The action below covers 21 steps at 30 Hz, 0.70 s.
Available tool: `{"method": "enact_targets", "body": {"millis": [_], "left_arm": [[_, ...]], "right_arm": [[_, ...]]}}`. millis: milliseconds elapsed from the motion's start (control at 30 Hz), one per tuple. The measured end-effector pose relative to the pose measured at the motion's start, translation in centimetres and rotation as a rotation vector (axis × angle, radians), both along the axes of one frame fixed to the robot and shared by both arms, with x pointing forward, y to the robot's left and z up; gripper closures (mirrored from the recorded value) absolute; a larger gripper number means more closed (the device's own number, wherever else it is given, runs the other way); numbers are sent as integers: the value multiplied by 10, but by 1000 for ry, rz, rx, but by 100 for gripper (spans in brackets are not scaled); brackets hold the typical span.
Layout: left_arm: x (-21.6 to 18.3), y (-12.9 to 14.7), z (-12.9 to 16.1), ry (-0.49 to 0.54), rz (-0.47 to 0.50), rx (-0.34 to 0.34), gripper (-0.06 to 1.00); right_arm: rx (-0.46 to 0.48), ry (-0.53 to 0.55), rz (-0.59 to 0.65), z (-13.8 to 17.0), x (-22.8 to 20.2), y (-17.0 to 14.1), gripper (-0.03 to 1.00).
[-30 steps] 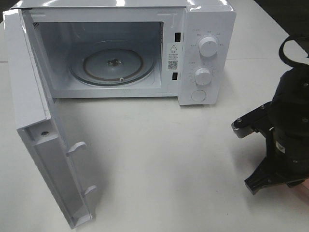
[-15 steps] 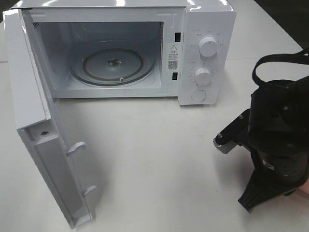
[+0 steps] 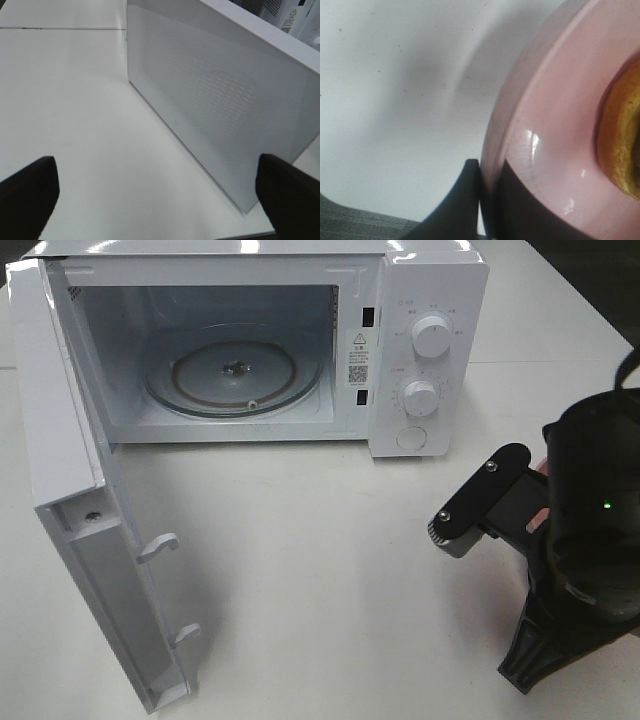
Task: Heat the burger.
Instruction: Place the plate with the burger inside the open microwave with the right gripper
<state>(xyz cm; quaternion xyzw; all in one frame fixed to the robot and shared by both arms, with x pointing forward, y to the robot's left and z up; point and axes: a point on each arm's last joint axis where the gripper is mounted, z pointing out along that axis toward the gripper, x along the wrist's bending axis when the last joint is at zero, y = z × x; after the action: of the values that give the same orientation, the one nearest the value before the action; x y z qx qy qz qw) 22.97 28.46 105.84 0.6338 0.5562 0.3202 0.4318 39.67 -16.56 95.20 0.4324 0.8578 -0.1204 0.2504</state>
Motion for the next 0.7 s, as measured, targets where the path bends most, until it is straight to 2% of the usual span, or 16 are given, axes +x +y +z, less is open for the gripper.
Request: {"method": "enact_targets", "body": {"millis": [333,700], "left_arm": [[0,0,0,0,0,0,-5],[0,0,0,0,0,0,-5]], "right_arm": [[-12,-17,127,12,-22,13,92],[-69,-5,318,14,-46,29,92]]}}
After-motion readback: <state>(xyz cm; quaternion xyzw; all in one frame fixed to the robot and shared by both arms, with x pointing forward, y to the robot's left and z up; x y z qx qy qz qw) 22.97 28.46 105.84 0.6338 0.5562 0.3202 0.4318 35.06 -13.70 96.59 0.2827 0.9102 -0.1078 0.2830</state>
